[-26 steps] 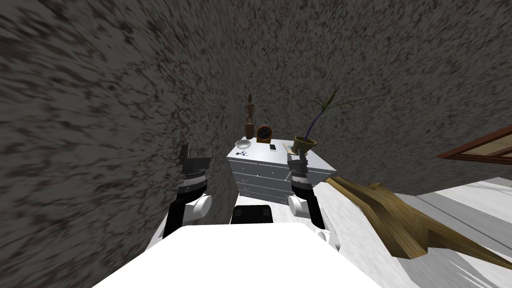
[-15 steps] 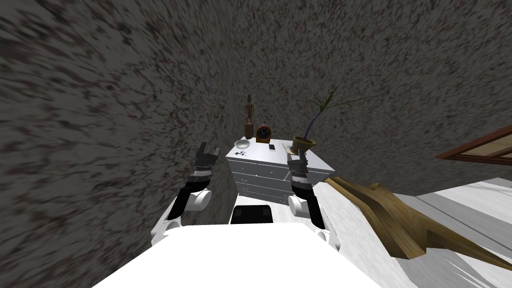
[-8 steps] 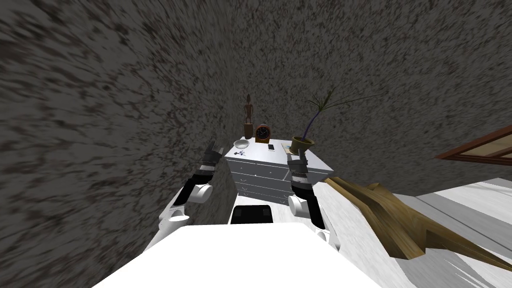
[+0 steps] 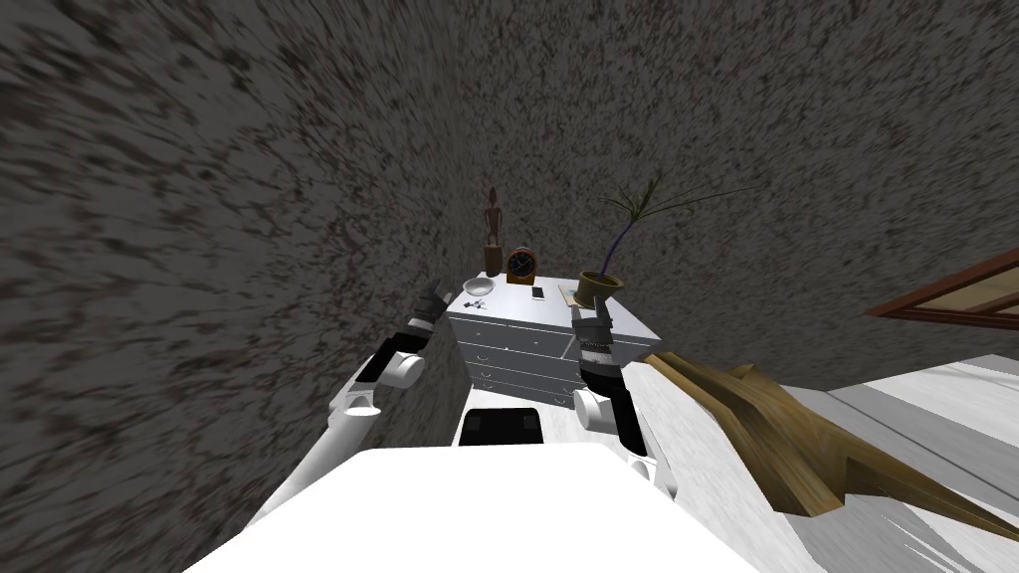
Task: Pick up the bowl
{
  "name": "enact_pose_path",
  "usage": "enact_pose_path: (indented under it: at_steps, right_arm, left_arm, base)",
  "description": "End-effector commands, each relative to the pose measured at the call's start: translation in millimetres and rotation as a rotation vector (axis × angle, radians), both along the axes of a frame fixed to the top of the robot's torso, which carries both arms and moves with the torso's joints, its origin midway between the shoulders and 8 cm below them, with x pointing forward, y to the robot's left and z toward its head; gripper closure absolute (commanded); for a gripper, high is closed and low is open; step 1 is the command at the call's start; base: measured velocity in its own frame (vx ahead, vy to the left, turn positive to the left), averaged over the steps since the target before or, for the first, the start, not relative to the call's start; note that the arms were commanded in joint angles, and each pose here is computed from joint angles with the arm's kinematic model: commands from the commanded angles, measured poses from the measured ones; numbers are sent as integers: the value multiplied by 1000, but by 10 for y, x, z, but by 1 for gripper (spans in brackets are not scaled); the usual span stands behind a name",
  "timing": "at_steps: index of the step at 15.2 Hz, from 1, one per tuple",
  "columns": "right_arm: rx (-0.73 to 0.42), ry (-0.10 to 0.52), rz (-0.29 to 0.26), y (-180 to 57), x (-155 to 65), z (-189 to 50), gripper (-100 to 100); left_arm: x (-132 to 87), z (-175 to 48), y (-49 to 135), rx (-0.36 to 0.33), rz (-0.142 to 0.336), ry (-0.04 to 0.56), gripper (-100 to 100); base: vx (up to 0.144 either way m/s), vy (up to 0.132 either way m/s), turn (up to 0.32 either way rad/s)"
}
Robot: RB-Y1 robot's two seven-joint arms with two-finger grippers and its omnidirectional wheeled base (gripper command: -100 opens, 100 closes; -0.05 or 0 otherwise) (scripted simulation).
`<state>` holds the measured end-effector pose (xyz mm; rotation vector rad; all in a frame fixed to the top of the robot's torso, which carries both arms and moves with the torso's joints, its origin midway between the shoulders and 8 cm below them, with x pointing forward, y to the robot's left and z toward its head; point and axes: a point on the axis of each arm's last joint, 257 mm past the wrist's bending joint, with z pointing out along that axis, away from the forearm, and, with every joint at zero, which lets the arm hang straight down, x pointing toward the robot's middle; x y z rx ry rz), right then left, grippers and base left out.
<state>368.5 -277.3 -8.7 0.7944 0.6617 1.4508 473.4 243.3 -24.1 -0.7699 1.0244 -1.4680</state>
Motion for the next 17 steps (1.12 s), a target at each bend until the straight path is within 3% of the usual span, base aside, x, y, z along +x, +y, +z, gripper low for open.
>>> enact_pose_path:
  at_steps: [1, 17]
  right_arm:
    - [0, 0, 0, 0, 0, 0, 0]
    - [0, 0, 0, 0, 0, 0, 0]
  left_arm:
    - [165, -81, -29, 39, -14, 45, -100]
    - [835, -488, -17, 225, -45, 304, -100]
  base:
    - [-6, -36, 2]
    - [0, -28, 1]
